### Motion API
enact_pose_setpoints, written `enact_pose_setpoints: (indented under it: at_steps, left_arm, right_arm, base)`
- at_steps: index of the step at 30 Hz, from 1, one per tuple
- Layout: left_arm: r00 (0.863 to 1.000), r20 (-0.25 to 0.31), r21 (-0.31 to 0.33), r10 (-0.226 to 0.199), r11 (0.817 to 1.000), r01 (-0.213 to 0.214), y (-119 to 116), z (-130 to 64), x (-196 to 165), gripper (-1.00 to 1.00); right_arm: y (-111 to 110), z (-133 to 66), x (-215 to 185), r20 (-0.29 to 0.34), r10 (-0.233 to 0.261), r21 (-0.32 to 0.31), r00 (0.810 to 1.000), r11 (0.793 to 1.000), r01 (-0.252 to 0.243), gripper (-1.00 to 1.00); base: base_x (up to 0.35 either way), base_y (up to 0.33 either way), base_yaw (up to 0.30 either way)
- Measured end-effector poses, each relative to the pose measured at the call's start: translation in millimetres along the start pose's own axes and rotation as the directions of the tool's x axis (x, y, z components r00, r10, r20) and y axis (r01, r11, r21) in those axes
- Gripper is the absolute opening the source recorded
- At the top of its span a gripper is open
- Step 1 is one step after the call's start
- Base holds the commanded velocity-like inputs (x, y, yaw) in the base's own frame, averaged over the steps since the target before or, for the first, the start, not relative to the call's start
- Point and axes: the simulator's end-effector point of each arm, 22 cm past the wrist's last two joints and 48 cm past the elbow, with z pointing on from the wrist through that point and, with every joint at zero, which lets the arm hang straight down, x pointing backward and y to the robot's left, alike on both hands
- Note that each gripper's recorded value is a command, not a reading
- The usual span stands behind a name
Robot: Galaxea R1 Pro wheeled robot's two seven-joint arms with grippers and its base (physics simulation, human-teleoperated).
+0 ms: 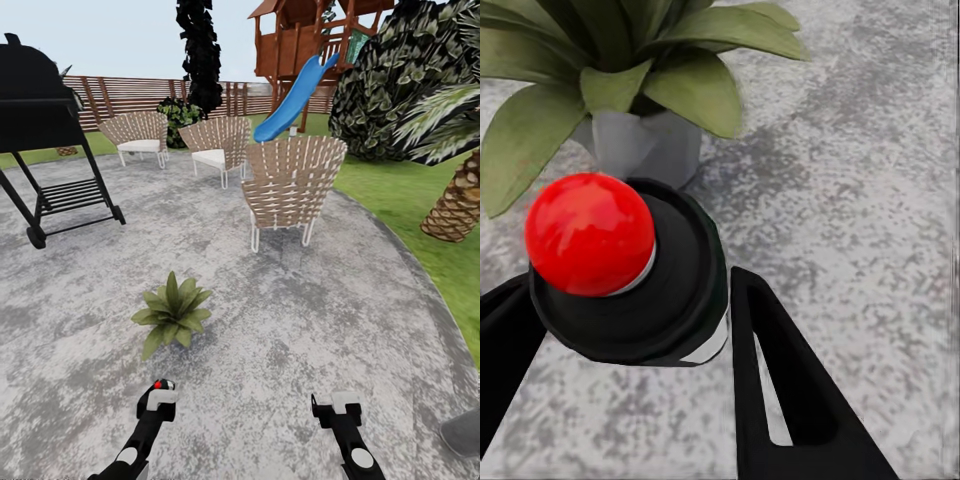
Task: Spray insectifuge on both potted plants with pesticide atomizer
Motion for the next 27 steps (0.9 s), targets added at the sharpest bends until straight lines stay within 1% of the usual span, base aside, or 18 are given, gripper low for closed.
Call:
enact_pose_setpoints:
  at_steps: [2, 5, 21, 27]
  left_arm:
    - [1.0, 0.0, -0.002, -0.001, 1.0, 0.001, 1.0, 0.0, 0.1, -1.0]
    - [1.0, 0.0, -0.002, -0.001, 1.0, 0.001, 1.5, -0.1, -0.1, -1.0]
    - [1.0, 0.003, -0.003, -0.001, 1.0, 0.001, 1.7, 0.0, -1.0, -1.0]
    - [1.0, 0.003, -0.002, -0.001, 1.0, 0.001, 1.5, 0.1, -0.9, -1.0]
  right_arm:
    - [-0.2, 0.0, -0.7, 0.003, 0.0, 0.0, 1.0, 1.0, 0.0, 1.0]
    - [-0.5, 0.0, -1.6, 0.007, 0.001, 0.0, 1.0, 1.0, -0.001, 1.0]
    - [-0.5, 0.0, -1.7, 0.008, 0.001, 0.001, 1.0, 1.0, -0.001, 1.0]
    - [-0.5, 0.1, -1.6, 0.008, 0.001, 0.0, 1.0, 1.0, -0.001, 1.0]
  base:
    - [0.003, -0.272, 0.003]
    - [0.13, -0.256, 0.152]
    - [0.183, -0.225, 0.272]
    - [0.056, -0.261, 0.276]
